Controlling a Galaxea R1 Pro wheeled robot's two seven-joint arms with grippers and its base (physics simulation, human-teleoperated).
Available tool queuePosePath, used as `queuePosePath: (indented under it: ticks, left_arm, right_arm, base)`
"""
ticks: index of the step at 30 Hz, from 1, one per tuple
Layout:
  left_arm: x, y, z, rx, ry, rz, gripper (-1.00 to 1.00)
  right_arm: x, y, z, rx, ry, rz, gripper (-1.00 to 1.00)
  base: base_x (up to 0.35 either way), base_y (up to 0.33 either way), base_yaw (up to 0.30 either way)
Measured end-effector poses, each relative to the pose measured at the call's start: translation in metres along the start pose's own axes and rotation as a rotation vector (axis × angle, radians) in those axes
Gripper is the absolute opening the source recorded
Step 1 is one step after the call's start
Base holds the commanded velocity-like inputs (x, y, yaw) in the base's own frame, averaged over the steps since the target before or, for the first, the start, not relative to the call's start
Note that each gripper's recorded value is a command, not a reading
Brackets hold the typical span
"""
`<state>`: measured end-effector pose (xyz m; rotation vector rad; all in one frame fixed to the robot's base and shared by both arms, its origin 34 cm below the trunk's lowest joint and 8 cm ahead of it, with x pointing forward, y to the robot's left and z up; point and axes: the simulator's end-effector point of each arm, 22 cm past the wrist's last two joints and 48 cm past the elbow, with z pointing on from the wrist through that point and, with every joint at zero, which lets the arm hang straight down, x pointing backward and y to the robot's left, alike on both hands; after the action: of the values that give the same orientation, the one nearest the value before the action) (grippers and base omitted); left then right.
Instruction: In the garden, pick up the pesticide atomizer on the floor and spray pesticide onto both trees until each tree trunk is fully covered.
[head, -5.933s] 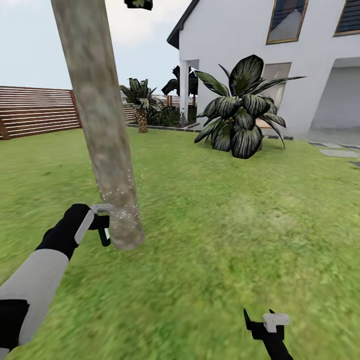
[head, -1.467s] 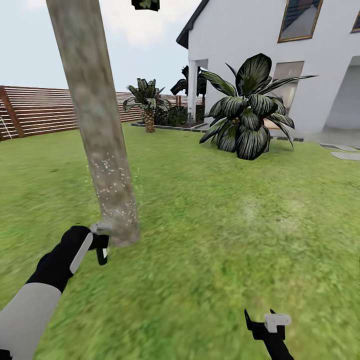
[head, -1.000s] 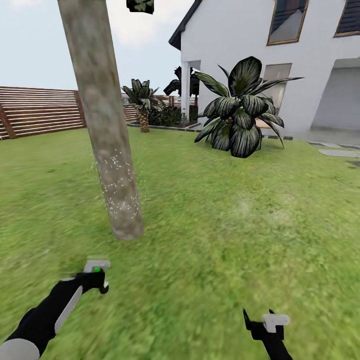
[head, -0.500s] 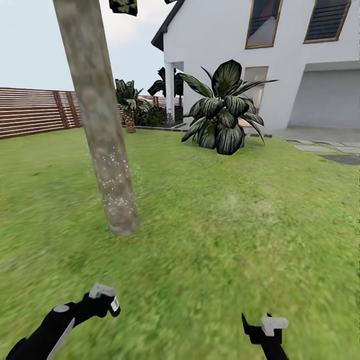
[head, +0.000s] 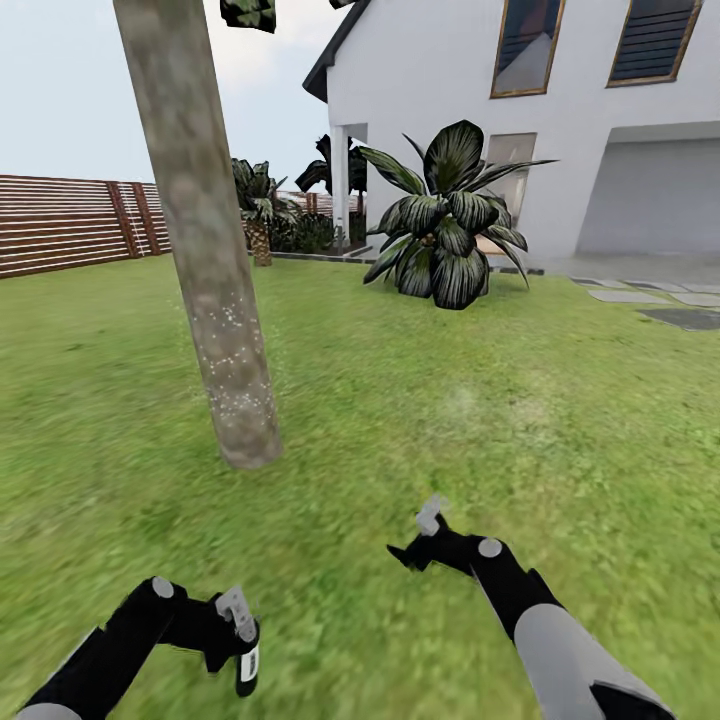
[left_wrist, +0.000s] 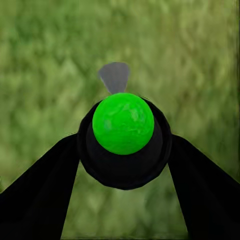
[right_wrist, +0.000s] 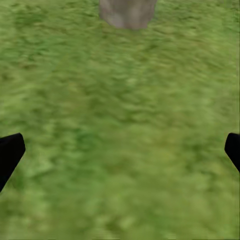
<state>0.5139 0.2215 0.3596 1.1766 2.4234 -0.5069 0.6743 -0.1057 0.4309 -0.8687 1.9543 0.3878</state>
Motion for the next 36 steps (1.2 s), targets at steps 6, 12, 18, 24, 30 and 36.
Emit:
queuePosePath:
  ticks: [6,12,18,24,30,36]
  left_arm:
    - [-0.022,-0.001,-0.002,0.030,0.075,0.099,-1.00]
    - [-0.028,0.000,-0.001,0.021,0.098,0.086,-1.00]
    - [-0.037,-0.006,0.003,0.028,0.106,0.106,-1.00]
    - [-0.041,-0.010,0.006,0.031,0.142,0.131,-1.00]
    - [-0.044,-0.015,0.016,-0.007,0.233,0.194,-1.00]
    - [-0.071,-0.009,0.015,-0.035,0.252,0.163,-1.00]
  right_arm:
    - [-0.042,0.031,-0.004,-0.187,-0.051,-0.048,1.00]
    - [-0.040,0.040,-0.002,-0.217,-0.019,-0.011,1.00]
    - [-0.034,0.078,0.004,-0.328,0.054,-0.149,1.00]
    - [-0.028,0.090,0.005,-0.362,0.083,-0.192,-1.00]
    - [-0.020,0.116,0.001,-0.453,0.149,-0.208,-1.00]
    - [-0.027,0.130,0.003,-0.485,0.155,-0.244,-1.00]
  base:
    - [0.000,0.000,0.000]
    - [0.000,0.000,0.000]
    - [0.000,0.000,0.000]
    - [0.000,0.000,0.000]
    - [0.000,0.000,0.000]
    - [0.000,0.000,0.000]
